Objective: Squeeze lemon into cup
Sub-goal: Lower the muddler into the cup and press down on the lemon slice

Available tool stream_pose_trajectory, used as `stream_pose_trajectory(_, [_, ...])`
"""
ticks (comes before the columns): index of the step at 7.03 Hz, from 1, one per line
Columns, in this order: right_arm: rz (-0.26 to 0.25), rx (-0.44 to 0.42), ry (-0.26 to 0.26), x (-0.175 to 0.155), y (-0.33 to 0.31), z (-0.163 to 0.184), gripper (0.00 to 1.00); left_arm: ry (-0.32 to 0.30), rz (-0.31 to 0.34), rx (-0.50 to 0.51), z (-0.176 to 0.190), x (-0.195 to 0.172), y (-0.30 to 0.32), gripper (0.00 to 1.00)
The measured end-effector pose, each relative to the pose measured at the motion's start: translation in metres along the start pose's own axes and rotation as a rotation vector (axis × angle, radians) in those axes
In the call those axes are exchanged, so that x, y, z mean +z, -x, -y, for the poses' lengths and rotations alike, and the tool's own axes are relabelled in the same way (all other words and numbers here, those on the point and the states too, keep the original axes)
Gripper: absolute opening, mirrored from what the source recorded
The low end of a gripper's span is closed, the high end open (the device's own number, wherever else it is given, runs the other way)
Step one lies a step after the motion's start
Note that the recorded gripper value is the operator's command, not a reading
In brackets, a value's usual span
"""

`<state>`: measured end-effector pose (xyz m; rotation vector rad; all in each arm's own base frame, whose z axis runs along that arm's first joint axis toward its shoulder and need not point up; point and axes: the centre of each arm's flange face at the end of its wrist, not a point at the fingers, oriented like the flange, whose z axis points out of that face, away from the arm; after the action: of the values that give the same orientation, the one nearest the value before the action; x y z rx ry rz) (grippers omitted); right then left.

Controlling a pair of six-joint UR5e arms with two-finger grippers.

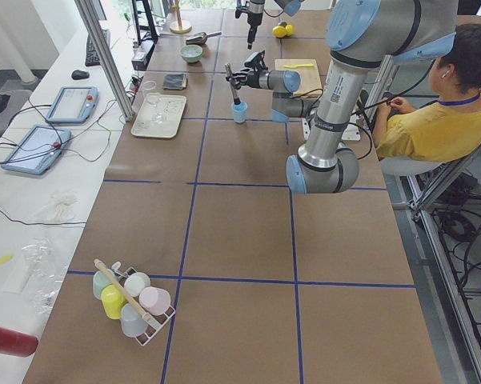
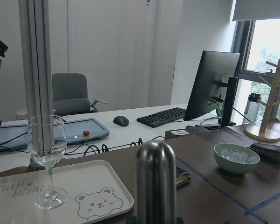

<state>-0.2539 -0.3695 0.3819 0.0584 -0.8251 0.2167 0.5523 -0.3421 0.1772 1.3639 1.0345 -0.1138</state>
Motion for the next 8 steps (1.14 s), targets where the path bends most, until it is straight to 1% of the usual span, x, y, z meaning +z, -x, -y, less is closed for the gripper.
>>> stream_pose_trajectory(1, [0.002,0.000,0.000,-0.001,0.000,0.000,1.00,0.014,-0.001,0.007,-0.011,-0.001,-0.004,0.00])
stream_pose_trajectory(3, [0.002,0.000,0.001,0.000,0.001,0.000,1.00,0.028,0.016,0.021,-0.030,-0.003,-0.010,0.00])
stream_pose_trajectory(8, [0.005,-0.003,0.001,0.002,0.001,0.000,1.00,0.034,0.027,0.033,-0.039,-0.002,-0.010,0.00])
